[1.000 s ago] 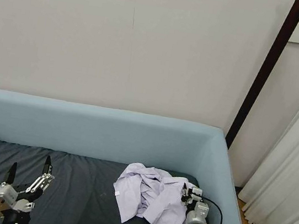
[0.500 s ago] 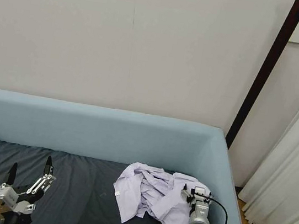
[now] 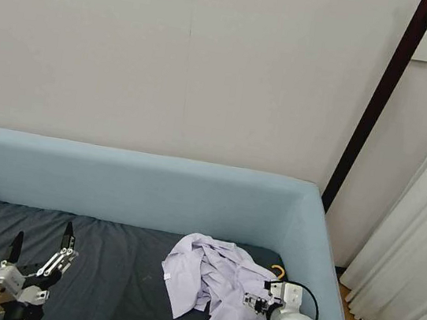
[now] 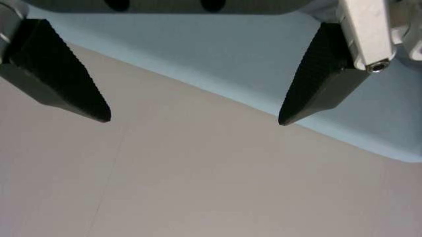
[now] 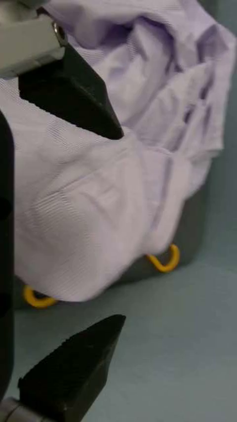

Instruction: Pick up the clothes from the sofa and hang them on the clothes hanger.

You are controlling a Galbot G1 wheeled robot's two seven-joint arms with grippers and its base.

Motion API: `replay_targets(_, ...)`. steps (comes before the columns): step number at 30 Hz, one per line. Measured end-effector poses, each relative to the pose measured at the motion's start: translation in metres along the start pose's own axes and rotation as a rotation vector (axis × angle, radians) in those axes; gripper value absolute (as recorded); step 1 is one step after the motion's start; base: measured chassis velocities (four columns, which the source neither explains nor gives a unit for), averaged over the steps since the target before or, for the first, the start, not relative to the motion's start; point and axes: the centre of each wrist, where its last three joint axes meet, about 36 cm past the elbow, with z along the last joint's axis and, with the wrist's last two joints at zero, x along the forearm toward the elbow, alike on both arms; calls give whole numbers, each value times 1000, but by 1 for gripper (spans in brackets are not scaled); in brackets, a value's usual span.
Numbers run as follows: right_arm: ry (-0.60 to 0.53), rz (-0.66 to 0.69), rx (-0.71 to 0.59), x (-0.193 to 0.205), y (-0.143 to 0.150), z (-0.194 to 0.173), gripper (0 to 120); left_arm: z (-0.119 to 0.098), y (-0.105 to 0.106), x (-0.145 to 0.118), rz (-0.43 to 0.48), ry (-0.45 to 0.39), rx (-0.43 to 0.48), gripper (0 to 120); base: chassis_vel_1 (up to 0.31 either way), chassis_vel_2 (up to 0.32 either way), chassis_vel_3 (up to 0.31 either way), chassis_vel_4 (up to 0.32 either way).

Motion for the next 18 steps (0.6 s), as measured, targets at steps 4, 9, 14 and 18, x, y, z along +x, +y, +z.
replay_targets(4, -118, -41, -115, 4, -4, -15, 100, -1, -1, 0, 0, -2, 2, 100, 0, 0, 0, 0)
replay_targets(9, -227, -153, -271, -7, -1, -17, 100, -5, -2, 1, 2, -7, 3, 100, 0, 0, 0, 0)
replay_targets(14, -261, -227, -325, -29, 13, 0, 100, -10, 1, 1, 6, -12, -7, 100, 0, 0, 0, 0)
replay_targets(18, -258, -225, -338, -51, 20, 12, 100, -15, 1, 1, 27, 24, -4, 100, 0, 0, 0, 0)
